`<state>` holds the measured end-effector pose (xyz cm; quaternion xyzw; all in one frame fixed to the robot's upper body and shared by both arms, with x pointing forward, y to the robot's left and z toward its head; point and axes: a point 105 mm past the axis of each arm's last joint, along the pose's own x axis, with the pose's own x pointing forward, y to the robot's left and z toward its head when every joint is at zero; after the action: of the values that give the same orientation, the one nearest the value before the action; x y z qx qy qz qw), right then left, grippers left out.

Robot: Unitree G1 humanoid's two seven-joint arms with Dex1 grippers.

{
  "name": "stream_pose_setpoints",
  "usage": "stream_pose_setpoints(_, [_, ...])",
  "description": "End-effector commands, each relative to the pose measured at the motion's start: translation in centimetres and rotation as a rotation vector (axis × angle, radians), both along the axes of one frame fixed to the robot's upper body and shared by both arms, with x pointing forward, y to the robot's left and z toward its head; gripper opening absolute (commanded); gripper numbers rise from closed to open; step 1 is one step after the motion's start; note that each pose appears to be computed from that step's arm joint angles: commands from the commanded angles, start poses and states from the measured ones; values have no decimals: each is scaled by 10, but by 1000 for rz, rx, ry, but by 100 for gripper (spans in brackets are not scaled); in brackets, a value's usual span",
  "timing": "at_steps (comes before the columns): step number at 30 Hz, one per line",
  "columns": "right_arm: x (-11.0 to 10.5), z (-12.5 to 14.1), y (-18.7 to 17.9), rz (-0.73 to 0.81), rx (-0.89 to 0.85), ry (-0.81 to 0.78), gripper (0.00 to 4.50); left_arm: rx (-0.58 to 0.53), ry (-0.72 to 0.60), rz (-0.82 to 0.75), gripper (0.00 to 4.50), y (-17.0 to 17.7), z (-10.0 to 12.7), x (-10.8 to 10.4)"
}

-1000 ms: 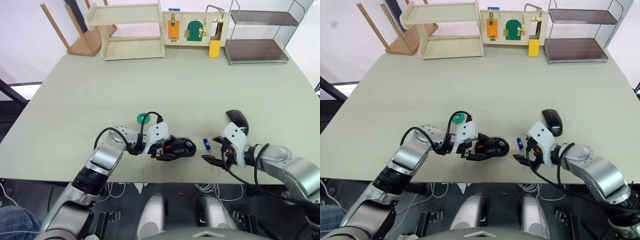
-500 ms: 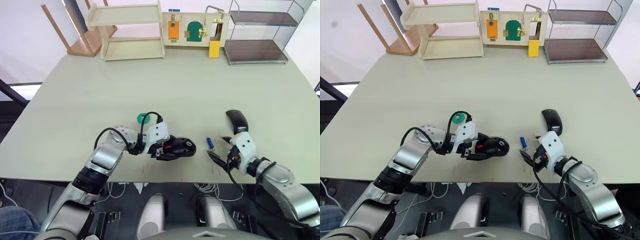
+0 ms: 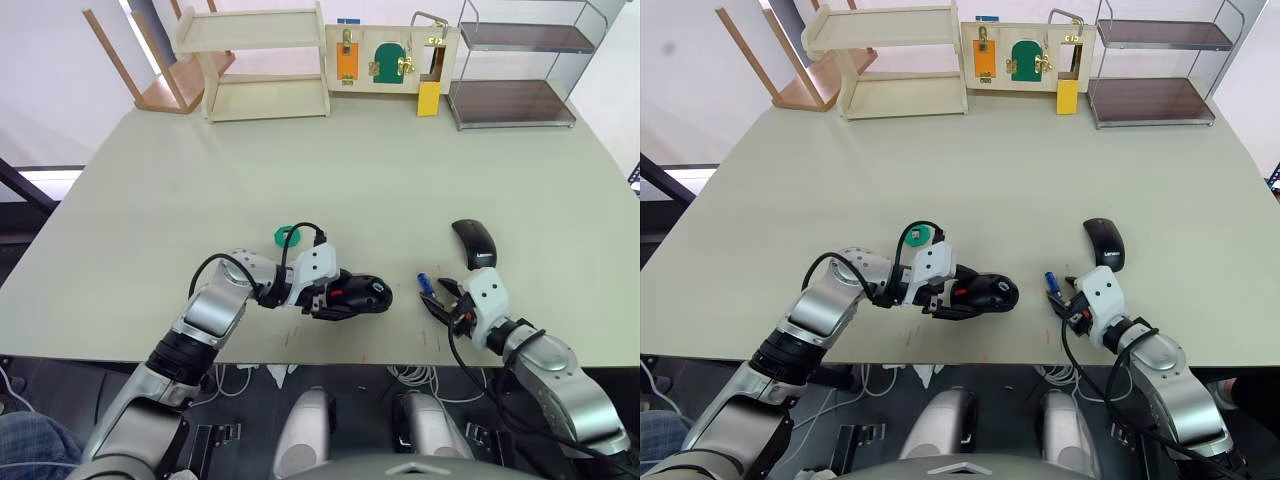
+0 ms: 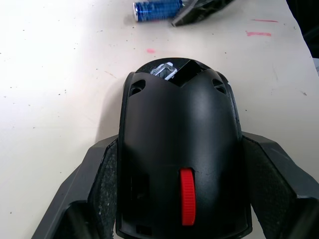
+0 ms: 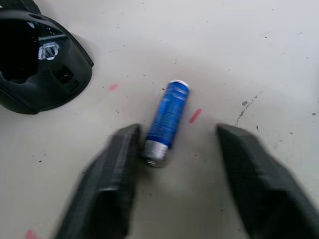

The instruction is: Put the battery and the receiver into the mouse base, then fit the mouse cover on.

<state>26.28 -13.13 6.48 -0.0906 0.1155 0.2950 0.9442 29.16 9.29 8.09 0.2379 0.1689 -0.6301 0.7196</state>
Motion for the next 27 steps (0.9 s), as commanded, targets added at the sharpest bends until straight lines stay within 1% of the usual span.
stream_pose_setpoints(1, [2,8,-2,1,-5,-47,69,65,58,40,291,9,-21,0])
stream_pose_setpoints(2, [2,8,-2,2,-1,-50,15,64,58,40,291,9,-21,0])
stream_pose_setpoints(3, [2,9,-2,3,1,-52,7,63,58,41,291,9,-21,0])
stream_pose_setpoints(7, [1,13,-4,19,-2,-61,8,59,56,40,291,8,-21,0])
stream_pose_setpoints(10, [1,31,2,92,24,-60,8,55,52,38,291,6,-21,0])
stream_pose_setpoints(13, [-4,43,14,184,77,9,8,56,49,35,291,5,-22,0])
stream_pose_setpoints(16, [-7,55,23,229,122,78,8,54,47,37,291,4,-21,1])
stream_pose_setpoints(19, [-4,66,28,256,113,133,8,51,45,36,291,3,-21,2])
stream_pose_setpoints(21, [-6,70,32,310,92,184,8,50,44,38,291,3,-20,2])
stream_pose_setpoints(24, [-5,70,33,347,27,299,8,49,43,37,291,2,-20,3])
stream_pose_setpoints(27, [-1,74,37,359,12,340,8,50,41,38,291,2,-20,3])
